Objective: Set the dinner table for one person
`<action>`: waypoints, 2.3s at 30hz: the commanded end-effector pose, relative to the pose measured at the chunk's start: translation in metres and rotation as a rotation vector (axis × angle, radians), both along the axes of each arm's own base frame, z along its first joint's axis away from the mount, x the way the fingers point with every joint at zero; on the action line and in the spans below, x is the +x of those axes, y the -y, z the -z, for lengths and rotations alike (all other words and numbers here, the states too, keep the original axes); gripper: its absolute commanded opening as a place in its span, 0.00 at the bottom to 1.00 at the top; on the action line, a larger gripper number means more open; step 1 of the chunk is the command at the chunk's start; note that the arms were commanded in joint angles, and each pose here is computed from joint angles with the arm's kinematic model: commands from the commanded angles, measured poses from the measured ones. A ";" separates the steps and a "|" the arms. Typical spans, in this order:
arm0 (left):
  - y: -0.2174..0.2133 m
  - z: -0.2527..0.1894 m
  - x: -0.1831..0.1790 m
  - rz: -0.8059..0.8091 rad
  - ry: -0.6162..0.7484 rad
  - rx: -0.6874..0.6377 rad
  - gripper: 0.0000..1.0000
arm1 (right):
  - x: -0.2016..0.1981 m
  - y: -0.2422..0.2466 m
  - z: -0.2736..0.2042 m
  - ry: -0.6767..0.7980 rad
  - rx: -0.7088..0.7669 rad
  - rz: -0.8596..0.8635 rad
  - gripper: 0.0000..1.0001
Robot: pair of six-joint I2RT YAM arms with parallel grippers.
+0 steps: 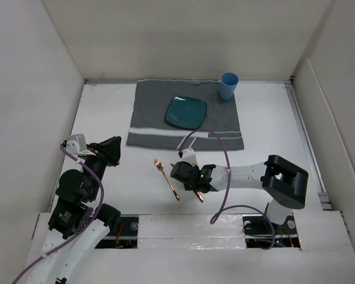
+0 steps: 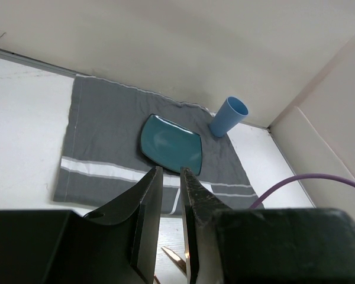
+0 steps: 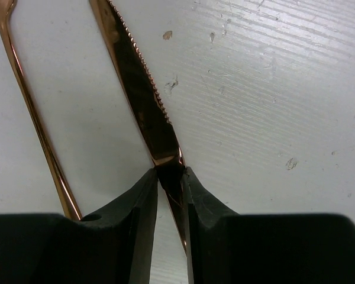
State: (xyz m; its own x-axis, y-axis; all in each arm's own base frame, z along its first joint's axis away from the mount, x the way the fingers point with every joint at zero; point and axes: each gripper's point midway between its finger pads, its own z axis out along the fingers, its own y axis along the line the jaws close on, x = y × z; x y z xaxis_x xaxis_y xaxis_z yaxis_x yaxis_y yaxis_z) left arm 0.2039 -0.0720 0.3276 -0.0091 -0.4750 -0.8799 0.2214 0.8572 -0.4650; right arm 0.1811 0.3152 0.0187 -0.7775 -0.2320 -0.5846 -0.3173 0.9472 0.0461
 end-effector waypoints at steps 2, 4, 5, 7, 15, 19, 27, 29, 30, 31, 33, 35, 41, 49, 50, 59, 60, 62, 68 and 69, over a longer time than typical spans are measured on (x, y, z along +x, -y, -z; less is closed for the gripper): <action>-0.001 -0.014 -0.002 0.001 0.041 -0.005 0.16 | -0.032 0.049 0.050 -0.107 -0.211 0.004 0.25; -0.001 -0.016 -0.002 0.001 0.048 -0.007 0.16 | -0.032 0.051 0.050 -0.107 -0.212 0.018 0.33; -0.002 -0.016 -0.002 -0.002 0.047 -0.007 0.16 | -0.036 0.052 0.051 -0.109 -0.218 0.023 0.36; -0.001 -0.014 -0.001 -0.001 0.039 -0.002 0.16 | -0.038 0.051 0.049 -0.106 -0.210 0.021 0.38; 0.000 -0.015 -0.003 0.007 0.047 -0.004 0.16 | -0.046 0.056 0.052 -0.113 -0.235 0.016 0.30; 0.000 -0.016 -0.003 0.008 0.048 -0.004 0.16 | -0.047 0.058 0.057 -0.122 -0.248 0.015 0.12; -0.002 -0.015 -0.002 0.001 0.044 -0.003 0.16 | -0.031 0.049 0.029 -0.037 -0.191 0.058 0.00; -0.001 -0.015 -0.003 0.002 0.046 -0.004 0.16 | -0.025 0.044 0.012 0.004 -0.146 0.073 0.00; -0.001 -0.015 -0.003 0.002 0.046 -0.002 0.16 | -0.023 0.042 0.006 0.017 -0.129 0.075 0.00; -0.002 -0.015 -0.002 0.001 0.045 -0.002 0.16 | -0.021 0.039 -0.006 0.028 -0.093 0.075 0.00; -0.002 -0.015 -0.003 0.002 0.046 -0.002 0.16 | -0.016 0.039 -0.016 0.044 -0.069 0.078 0.00; -0.002 -0.016 -0.003 0.002 0.048 -0.005 0.16 | -0.012 0.041 -0.029 0.062 -0.042 0.078 0.00; -0.001 -0.016 -0.003 0.007 0.050 -0.005 0.16 | 0.010 0.048 -0.057 0.105 0.011 0.109 0.00; 0.000 -0.014 -0.002 0.008 0.042 -0.001 0.16 | 0.068 0.056 -0.111 0.186 0.115 0.150 0.00; 0.000 -0.014 -0.002 0.010 0.041 0.001 0.16 | 0.069 0.056 -0.112 0.191 0.108 0.142 0.00; 0.002 -0.017 -0.005 0.025 0.058 -0.007 0.16 | 0.011 0.095 -0.034 0.003 0.078 0.251 0.43; 0.002 -0.017 -0.005 0.025 0.057 -0.006 0.16 | 0.007 0.098 -0.027 -0.013 0.075 0.259 0.47; 0.005 -0.016 -0.004 0.037 0.052 -0.002 0.16 | -0.004 0.095 -0.016 -0.041 0.079 0.244 0.49; 0.005 -0.016 -0.005 0.042 0.054 -0.002 0.17 | -0.009 0.082 -0.009 -0.052 0.053 0.213 0.49; 0.005 -0.017 -0.006 0.042 0.058 -0.004 0.17 | -0.011 0.081 -0.004 -0.055 0.033 0.206 0.49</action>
